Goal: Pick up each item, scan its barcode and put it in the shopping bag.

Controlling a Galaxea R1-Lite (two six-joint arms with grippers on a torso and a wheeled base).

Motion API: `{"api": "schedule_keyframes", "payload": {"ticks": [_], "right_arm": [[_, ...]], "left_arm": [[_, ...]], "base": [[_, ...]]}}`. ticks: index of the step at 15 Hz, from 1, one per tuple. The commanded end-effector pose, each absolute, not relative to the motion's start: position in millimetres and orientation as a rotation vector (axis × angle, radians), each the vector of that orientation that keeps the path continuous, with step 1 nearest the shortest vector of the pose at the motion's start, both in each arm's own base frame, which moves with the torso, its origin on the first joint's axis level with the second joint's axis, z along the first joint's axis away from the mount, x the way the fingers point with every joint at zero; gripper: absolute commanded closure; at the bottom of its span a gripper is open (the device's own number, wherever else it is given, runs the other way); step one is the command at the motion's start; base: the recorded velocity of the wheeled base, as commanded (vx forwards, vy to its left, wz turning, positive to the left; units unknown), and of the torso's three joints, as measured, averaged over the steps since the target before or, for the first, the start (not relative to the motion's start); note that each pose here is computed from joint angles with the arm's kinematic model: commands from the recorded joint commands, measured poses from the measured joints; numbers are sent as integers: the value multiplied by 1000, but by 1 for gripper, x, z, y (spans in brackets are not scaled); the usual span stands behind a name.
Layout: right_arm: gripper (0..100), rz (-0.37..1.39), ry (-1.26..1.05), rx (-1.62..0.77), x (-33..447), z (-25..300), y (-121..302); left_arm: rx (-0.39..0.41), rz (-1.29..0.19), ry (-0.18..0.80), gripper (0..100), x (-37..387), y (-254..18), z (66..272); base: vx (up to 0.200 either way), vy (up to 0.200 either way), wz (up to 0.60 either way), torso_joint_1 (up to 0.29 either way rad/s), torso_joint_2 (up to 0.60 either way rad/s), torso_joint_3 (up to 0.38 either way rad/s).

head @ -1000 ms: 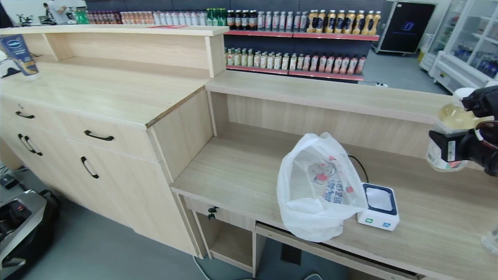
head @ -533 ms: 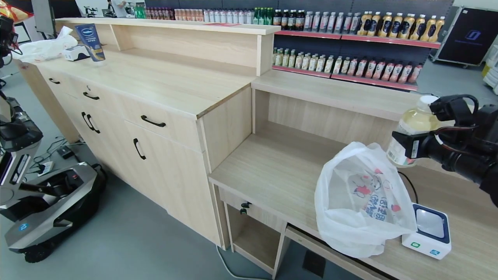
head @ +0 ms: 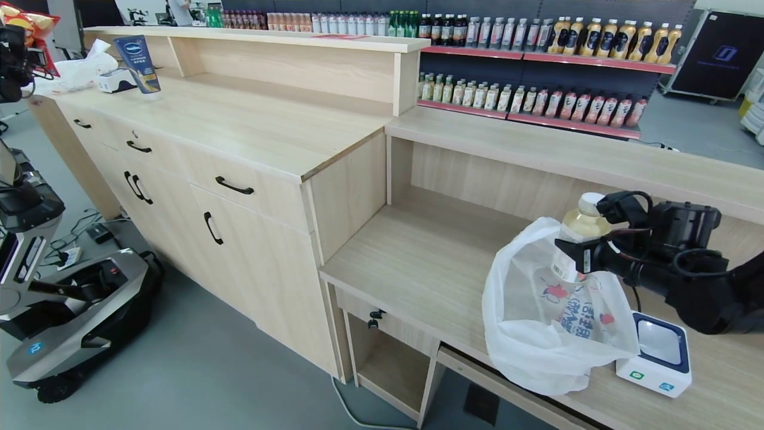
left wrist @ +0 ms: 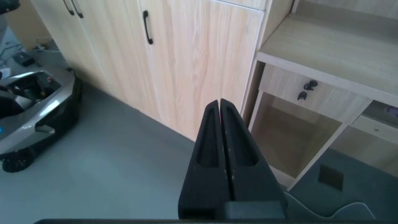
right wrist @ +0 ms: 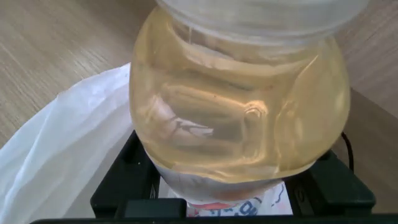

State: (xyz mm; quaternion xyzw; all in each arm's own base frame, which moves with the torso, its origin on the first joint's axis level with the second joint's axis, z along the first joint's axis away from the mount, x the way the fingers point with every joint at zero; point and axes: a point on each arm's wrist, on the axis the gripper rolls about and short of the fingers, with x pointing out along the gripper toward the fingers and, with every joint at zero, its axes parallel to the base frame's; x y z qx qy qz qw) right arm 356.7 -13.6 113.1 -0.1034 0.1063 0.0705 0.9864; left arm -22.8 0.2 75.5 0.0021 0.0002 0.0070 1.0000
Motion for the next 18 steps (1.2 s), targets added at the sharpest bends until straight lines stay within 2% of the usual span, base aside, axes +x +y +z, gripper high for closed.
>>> {"api": "schedule_keyframes", "payload": {"ticks": [1,7,18], "right_arm": [[100,146,259,-217,368,92,-15],[100,257,200,-229,389,65,-14],[100,264,179,-244,405,31,-12]], "left_arm": [[5,15,0,100,-23,0,75],[3,15,0,100,-23,0,75],[5,15,0,100,-23,0,75]], "base": [[0,0,0,0,0,0],[0,0,0,0,0,0],[0,0,0,0,0,0]]}}
